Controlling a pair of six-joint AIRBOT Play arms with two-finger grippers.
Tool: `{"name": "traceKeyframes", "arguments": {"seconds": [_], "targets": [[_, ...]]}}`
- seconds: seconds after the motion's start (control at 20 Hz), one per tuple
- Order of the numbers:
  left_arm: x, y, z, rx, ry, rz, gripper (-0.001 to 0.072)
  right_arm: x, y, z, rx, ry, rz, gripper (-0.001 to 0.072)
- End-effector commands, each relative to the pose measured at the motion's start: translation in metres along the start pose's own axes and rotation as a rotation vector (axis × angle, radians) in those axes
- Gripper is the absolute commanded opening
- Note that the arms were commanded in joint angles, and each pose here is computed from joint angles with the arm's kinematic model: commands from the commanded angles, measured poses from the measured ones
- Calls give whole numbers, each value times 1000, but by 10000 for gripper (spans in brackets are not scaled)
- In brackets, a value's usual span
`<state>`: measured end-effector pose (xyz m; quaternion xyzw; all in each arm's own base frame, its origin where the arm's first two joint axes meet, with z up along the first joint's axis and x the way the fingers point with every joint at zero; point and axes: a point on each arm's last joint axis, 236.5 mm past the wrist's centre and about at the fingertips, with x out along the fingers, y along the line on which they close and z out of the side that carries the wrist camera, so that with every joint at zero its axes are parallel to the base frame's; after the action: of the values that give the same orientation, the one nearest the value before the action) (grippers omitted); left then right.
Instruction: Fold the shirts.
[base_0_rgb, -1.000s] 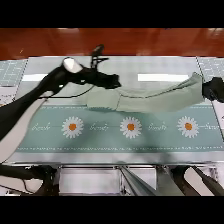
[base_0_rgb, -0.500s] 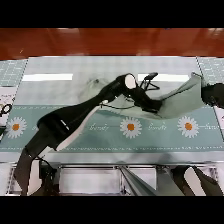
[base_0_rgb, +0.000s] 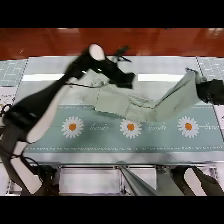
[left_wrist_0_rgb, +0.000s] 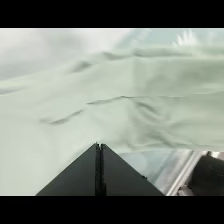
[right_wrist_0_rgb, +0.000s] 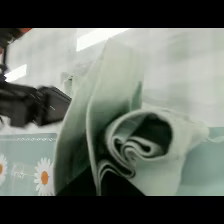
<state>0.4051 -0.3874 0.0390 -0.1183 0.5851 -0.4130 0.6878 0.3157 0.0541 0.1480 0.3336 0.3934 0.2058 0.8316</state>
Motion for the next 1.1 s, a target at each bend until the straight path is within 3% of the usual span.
{"name": "traceKeyframes", "arguments": {"seconds": [0.0, 0.25, 0.55, 1.05], "targets": [[-115, 56, -1, -50, -162, 122, 15, 46, 32, 0, -24, 26, 84, 26], [-211, 88, -70, -128, -369, 232, 15, 167, 94, -23, -67, 153, 187, 26], [-232, 124, -164, -284, -449, 308, 15, 296, 133, -81, -97, 381, 244, 26], [-233, 139, -172, -322, -494, 334, 15, 364, 121, -99, -63, 407, 217, 39]]}}
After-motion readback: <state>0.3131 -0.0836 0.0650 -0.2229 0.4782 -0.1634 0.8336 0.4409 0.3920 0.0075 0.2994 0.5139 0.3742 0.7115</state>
